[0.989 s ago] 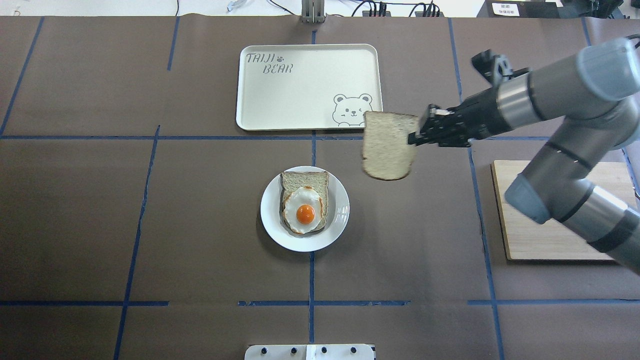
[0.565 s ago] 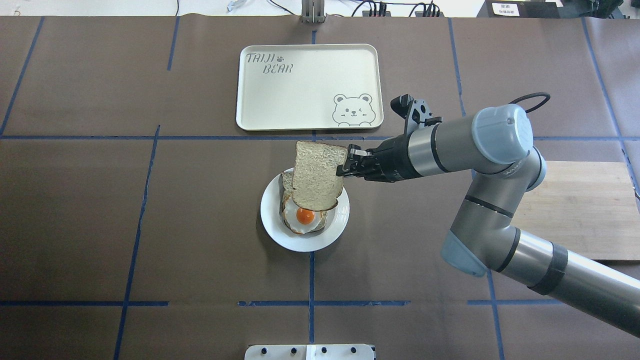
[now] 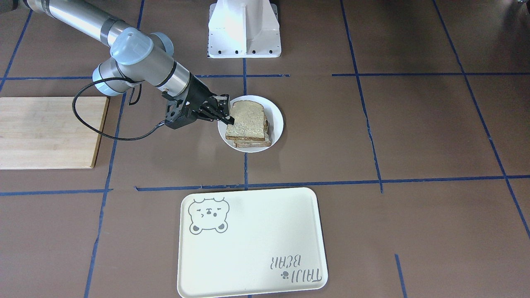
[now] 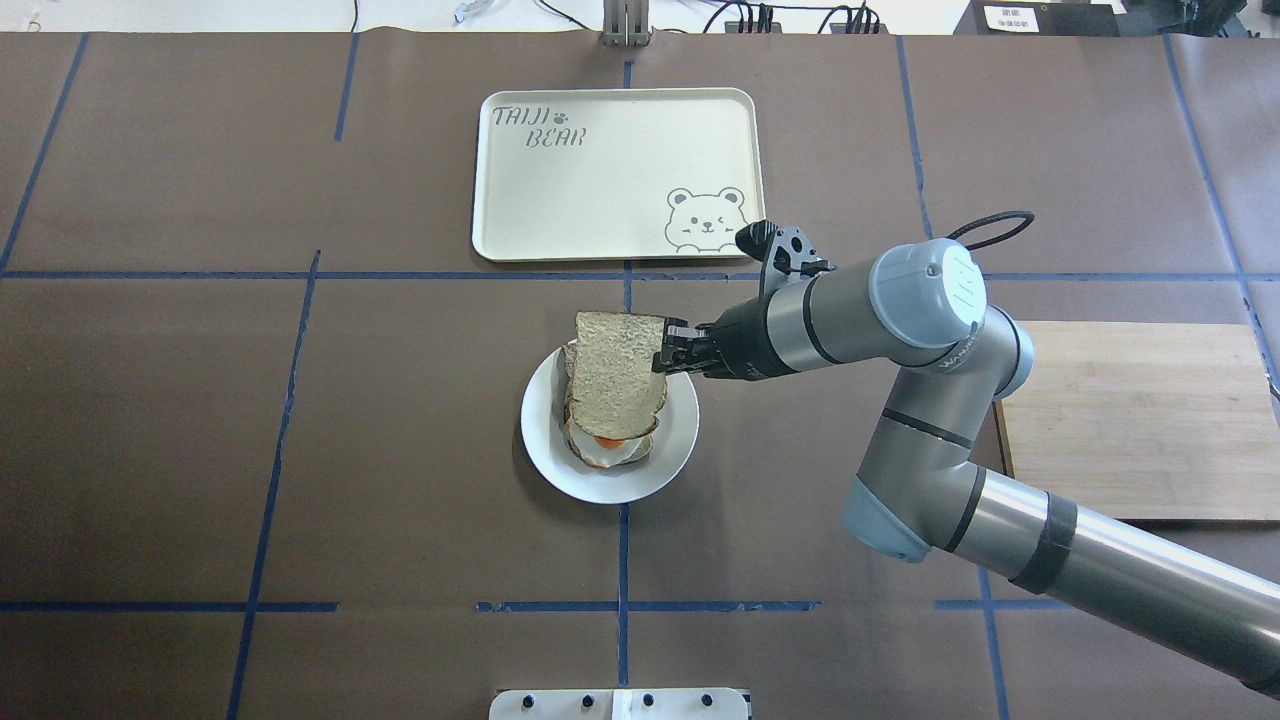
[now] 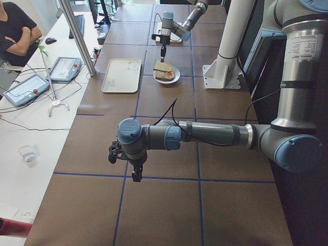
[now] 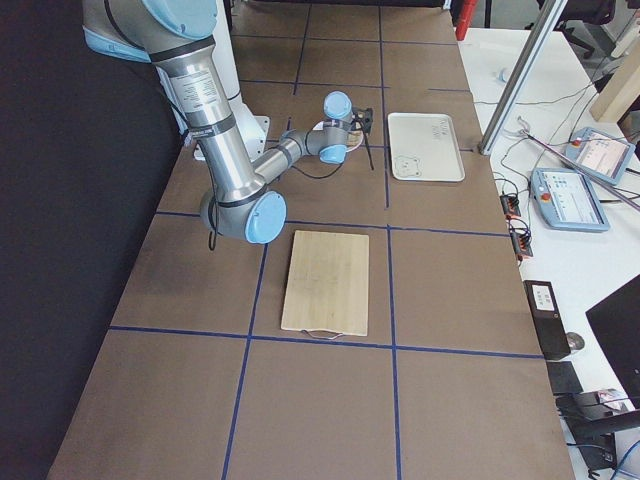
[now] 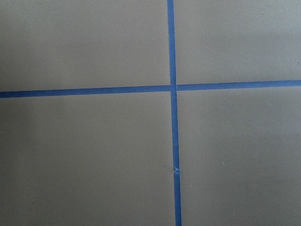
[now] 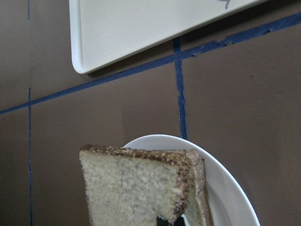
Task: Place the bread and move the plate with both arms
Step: 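Lower the bread onto the egg-topped slice and open the right gripper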
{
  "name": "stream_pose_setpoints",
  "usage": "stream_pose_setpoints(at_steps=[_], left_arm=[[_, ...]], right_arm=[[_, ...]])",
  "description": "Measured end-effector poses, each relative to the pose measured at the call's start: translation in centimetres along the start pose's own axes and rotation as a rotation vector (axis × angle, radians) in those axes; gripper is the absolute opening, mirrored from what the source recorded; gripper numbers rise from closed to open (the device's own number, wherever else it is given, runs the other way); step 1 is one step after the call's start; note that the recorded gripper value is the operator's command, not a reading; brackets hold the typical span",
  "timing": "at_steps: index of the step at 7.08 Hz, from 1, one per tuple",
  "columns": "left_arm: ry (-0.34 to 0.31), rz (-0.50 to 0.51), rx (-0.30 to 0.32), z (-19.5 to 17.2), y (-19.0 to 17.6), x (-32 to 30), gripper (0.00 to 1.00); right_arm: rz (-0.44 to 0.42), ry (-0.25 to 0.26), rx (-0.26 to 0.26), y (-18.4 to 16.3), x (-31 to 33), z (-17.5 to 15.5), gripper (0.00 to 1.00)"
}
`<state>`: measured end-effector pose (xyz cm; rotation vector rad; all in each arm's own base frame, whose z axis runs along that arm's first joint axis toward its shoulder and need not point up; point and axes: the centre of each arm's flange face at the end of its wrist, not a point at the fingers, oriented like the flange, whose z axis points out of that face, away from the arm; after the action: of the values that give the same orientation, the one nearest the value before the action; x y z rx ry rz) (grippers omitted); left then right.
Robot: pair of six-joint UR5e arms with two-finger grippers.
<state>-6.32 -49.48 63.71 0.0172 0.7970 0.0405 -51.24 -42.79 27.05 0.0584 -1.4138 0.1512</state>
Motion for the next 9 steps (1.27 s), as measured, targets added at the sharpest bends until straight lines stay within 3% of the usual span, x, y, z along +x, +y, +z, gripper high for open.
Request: stream_pose_setpoints(at_steps=[4,5,6,7,9], left_arm=[[0.0,0.002,0.001,0.0,0.0,0.0,1.0],[0.0,0.001,0.0,0.0,0.0,0.0,1.0],[0.0,0.0,-0.001,0.1,0.1,-0.1,1.0],[0.0,0.0,-0.002,0.1,0.2,-0.1,1.0],[0.001,0.0,-0.001,0.1,0.2,-0.1,1.0]], right_arm=[[-0.003,0.017,-0.01,1.8,0.4,2.0,0.03],[-0.004,0.019,-0.006,1.9,0.4,2.3,0.26],[-0.004,0.019,-0.003,1.9,0.3,2.5,0.67],[-0.004,0.017,0.0,1.9,0.3,2.5,0.99],[-0.007,0.01,0.004,1.8,0.2,2.5,1.0]])
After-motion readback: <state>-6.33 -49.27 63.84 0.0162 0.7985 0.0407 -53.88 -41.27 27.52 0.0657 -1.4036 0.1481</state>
